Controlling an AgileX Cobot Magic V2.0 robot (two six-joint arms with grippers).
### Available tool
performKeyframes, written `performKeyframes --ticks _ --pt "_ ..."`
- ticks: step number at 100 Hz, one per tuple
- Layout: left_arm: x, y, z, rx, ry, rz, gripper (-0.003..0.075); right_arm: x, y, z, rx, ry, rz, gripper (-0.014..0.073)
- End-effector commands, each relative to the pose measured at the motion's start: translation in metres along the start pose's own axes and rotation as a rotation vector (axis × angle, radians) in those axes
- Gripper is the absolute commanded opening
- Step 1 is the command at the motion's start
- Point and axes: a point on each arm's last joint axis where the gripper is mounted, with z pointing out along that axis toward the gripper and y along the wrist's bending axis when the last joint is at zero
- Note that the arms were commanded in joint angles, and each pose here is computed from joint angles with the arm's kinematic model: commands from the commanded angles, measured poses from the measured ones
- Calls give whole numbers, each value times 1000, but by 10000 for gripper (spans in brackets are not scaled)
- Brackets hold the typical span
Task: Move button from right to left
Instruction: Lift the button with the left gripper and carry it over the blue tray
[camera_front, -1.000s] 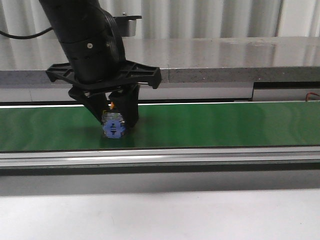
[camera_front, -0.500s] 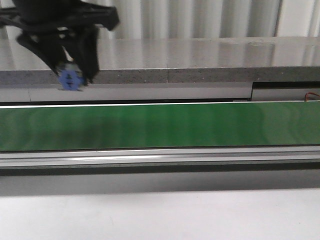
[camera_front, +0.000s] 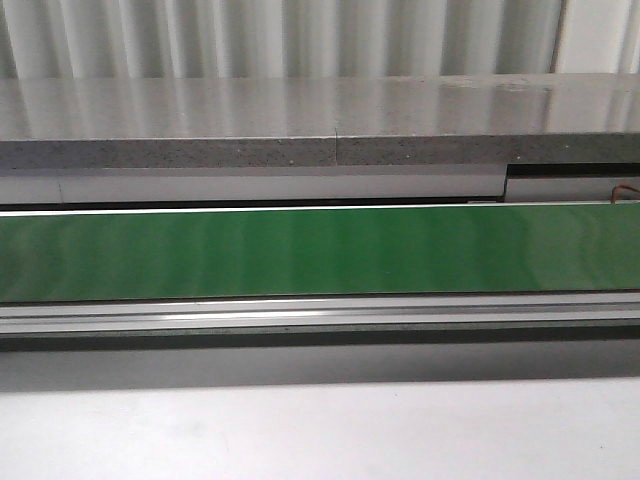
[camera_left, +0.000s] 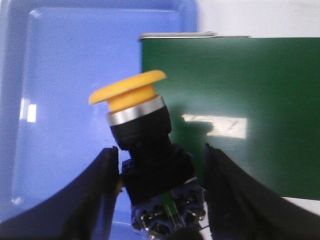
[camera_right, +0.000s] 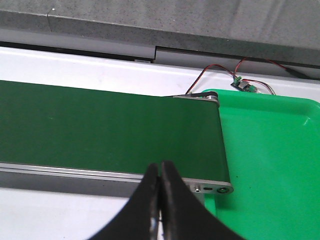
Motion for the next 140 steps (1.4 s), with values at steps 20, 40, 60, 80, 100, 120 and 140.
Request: performKeyframes --ticks 20,40,60,80,100,120,140 --pt "-11 65 24 -60 -121 -203 -20 -14 -2 -3 17 -87 -2 -67" --pt "-17 72 71 -45 -83 -232 -20 -14 -2 -3 17 -87 -2 -67" --pt "-16 67 116 17 -2 -240 -20 -14 -2 -3 17 -87 -2 -67" --pt "-12 64 142 53 59 -251 -20 -14 -2 -3 17 -87 -2 -67" --pt "-10 63 151 53 83 -245 -15 -14 -2 -3 17 -87 -2 -67" --pt "-9 65 156 45 87 -235 144 -14 -2 -3 17 -87 -2 -67" --pt "-9 65 156 39 84 -227 420 -14 -2 -3 17 -87 -2 -67"
